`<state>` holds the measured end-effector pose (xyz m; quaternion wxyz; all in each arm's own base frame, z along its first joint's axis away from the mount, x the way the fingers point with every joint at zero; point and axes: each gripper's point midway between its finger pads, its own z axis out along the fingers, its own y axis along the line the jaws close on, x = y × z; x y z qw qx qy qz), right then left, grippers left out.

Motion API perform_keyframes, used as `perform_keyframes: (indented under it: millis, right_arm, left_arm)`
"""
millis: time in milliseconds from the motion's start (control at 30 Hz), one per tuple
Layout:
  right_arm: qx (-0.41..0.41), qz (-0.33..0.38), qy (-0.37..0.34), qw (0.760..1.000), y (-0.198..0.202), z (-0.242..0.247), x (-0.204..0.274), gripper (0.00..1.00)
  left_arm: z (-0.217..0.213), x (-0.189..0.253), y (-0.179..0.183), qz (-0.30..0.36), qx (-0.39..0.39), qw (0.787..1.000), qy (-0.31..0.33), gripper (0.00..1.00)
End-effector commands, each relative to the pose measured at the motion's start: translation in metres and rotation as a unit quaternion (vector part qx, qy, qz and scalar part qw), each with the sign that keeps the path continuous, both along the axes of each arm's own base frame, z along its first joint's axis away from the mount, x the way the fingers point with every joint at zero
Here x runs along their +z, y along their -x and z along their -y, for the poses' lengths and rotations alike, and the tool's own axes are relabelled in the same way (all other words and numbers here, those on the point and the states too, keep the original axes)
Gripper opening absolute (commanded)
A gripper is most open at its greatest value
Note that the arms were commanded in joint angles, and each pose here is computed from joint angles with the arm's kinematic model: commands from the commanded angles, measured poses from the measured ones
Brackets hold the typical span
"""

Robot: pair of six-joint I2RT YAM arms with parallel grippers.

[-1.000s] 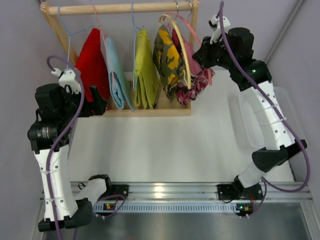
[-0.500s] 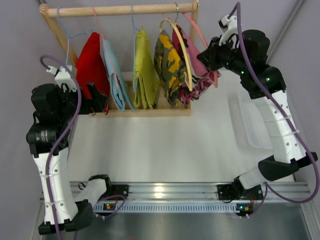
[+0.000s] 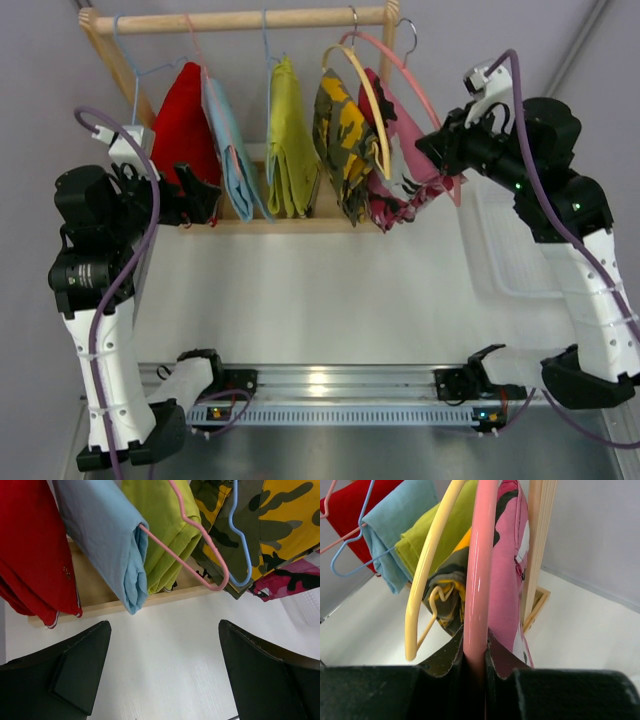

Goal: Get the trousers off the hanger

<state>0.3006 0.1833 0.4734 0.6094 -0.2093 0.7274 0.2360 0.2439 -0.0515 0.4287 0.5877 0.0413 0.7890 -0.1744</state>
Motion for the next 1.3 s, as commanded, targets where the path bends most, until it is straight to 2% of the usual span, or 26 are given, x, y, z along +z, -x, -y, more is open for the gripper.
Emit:
perform_keyframes:
  millis: [0, 167, 367, 500, 533, 700, 900, 1000, 1100, 1200, 1233, 1267]
  right_arm:
    - [0.015, 0.143, -0.047, 0.988, 0.047, 0.017, 0.079, 0.00]
    - [0.012, 0.112, -0.033, 0.993, 0.065, 0.026, 0.052, 0.00]
    - [-0.014, 0.095, -0.030, 0.995, 0.093, 0.052, 0.031, 0.00]
    - [-0.058, 0.097, -0.034, 0.993, 0.111, 0.077, 0.027, 0.00]
    - [-0.079, 0.092, -0.036, 0.992, 0.111, 0.085, 0.023, 0.00]
    - [-0.134, 0.084, -0.052, 0.986, 0.120, 0.108, 0.017, 0.00]
    - [-0.179, 0.052, -0.070, 0.980, 0.115, 0.121, 0.000, 0.00]
    - [-0.204, 0.048, -0.085, 0.974, 0.113, 0.129, -0.003, 0.00]
    - [-0.209, 0.049, -0.102, 0.971, 0.115, 0.130, -0.002, 0.00]
    - [-0.205, 0.044, -0.114, 0.971, 0.115, 0.127, -0.003, 0.00]
    - [-0.203, 0.046, -0.116, 0.971, 0.114, 0.126, -0.003, 0.00]
    - [-0.201, 0.050, -0.120, 0.971, 0.116, 0.125, -0.002, 0.00]
  left_arm:
    - [0.012, 0.028, 0.000, 0.048, -0.043, 0.998, 0.000, 0.95]
    - [0.026, 0.040, -0.001, 0.050, -0.085, 0.995, 0.020, 0.93]
    - [0.041, 0.073, -0.011, 0.058, -0.129, 0.989, 0.054, 0.99]
    - [0.053, 0.094, -0.016, 0.057, -0.160, 0.982, 0.086, 0.99]
    - [0.056, 0.091, -0.027, 0.046, -0.166, 0.981, 0.091, 0.99]
    - [0.072, 0.120, -0.048, 0.073, -0.177, 0.976, 0.101, 0.99]
    - [0.145, 0.134, -0.064, 0.107, -0.253, 0.958, 0.079, 0.98]
    - [0.191, 0.137, -0.055, 0.131, -0.301, 0.942, 0.074, 0.99]
    - [0.244, 0.144, -0.033, 0.143, -0.358, 0.917, 0.101, 0.99]
    - [0.276, 0.143, -0.023, 0.126, -0.385, 0.903, 0.142, 0.98]
    - [0.293, 0.150, -0.011, 0.137, -0.407, 0.889, 0.159, 0.97]
    - [0.304, 0.146, -0.008, 0.130, -0.414, 0.885, 0.167, 0.96]
